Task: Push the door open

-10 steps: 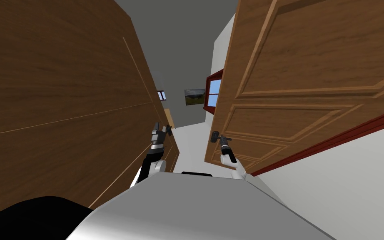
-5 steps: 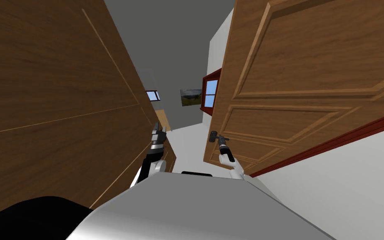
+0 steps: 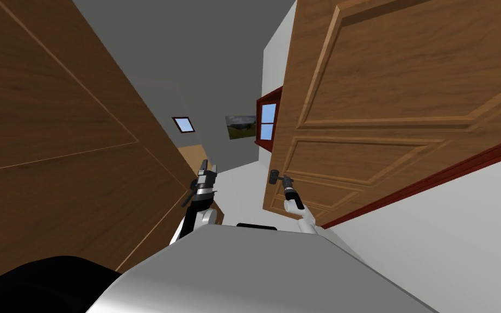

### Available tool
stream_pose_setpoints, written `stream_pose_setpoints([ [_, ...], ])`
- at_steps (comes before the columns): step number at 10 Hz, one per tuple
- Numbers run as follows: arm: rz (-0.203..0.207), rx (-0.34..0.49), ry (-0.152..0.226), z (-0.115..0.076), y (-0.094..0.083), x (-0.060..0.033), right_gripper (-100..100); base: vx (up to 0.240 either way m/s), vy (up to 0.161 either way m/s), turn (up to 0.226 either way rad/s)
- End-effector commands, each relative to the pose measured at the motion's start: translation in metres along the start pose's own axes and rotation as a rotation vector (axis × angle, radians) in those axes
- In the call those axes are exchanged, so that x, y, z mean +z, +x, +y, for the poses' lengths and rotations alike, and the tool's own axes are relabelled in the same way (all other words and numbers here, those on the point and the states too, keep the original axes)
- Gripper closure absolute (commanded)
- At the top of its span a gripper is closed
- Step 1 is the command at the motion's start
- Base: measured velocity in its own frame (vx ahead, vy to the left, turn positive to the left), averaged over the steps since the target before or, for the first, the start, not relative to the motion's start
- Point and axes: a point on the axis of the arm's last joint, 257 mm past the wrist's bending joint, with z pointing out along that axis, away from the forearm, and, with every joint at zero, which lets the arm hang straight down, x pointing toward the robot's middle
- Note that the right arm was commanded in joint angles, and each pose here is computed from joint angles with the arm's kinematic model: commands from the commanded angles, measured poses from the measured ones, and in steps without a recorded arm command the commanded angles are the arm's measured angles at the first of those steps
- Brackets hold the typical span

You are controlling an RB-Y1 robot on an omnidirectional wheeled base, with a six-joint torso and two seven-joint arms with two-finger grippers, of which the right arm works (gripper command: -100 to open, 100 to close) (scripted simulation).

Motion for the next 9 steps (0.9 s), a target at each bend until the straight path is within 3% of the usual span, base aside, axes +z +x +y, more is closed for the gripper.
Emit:
stream_pose_setpoints([
  [1, -0.005, -0.015, -0.006, 0.003, -0.004, 0.0015, 100, 0.136, -0.015, -0.243],
  [9, 0.037, -0.023, -0.008, 0.003, 0.028, 0.0073, 100, 0.119, 0.021, -0.186],
])
